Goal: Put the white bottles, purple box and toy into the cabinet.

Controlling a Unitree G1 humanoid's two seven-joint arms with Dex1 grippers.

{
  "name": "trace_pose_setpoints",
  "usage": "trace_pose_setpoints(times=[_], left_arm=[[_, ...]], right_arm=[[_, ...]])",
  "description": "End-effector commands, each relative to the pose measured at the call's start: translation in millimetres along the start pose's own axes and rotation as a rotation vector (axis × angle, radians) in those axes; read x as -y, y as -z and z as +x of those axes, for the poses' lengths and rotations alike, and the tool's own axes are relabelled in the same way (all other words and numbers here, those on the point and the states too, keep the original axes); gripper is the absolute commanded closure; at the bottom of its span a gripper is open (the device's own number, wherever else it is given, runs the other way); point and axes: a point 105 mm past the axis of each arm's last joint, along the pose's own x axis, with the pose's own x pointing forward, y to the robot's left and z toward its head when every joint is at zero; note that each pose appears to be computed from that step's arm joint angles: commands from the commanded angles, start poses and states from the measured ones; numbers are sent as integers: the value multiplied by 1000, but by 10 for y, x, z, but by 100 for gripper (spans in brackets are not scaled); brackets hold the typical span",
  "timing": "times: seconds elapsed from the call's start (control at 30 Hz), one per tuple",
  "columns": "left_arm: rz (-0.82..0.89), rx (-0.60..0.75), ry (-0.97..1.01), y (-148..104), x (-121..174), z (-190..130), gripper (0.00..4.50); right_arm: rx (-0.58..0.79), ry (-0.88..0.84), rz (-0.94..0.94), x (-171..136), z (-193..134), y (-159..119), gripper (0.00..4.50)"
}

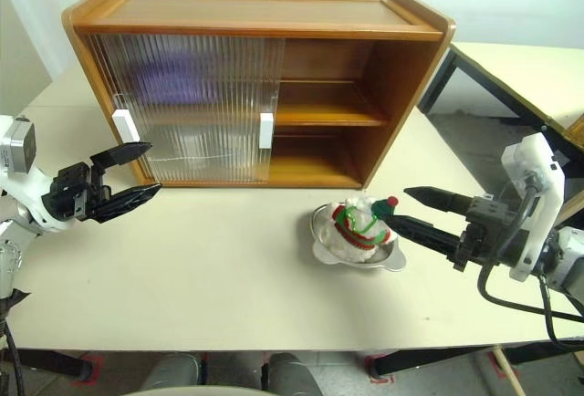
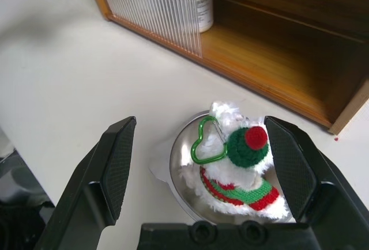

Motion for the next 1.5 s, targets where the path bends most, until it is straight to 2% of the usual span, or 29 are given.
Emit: trace_pose_setpoints(times=[0.03, 0.23, 0.43, 0.77, 1.3, 1.4, 1.47, 1.5], left_arm=[[13, -18, 22, -21, 27, 75, 0], [14, -25, 16, -25, 16, 94, 0], [18, -32, 12, -21, -8, 61, 0], [23, -35, 13, 11, -4, 37, 0], [39, -56, 8, 35, -16, -3, 0], [43, -51, 7, 24, -20, 3, 0], [44, -50, 6, 19, -24, 5, 0], [45, -49, 6, 18, -25, 5, 0]], right_arm=[[33, 55, -5, 61, 64, -26, 3], [81, 95, 87, 111, 163, 19, 3], [49, 94, 205, 82, 175, 159, 3], [11, 121, 252, 80, 193, 310, 3], [-9, 197, 262, 198, 344, 391, 3], [-26, 199, 255, 207, 354, 412, 66], [-21, 194, 258, 203, 357, 406, 126], [-18, 190, 261, 198, 359, 404, 174]])
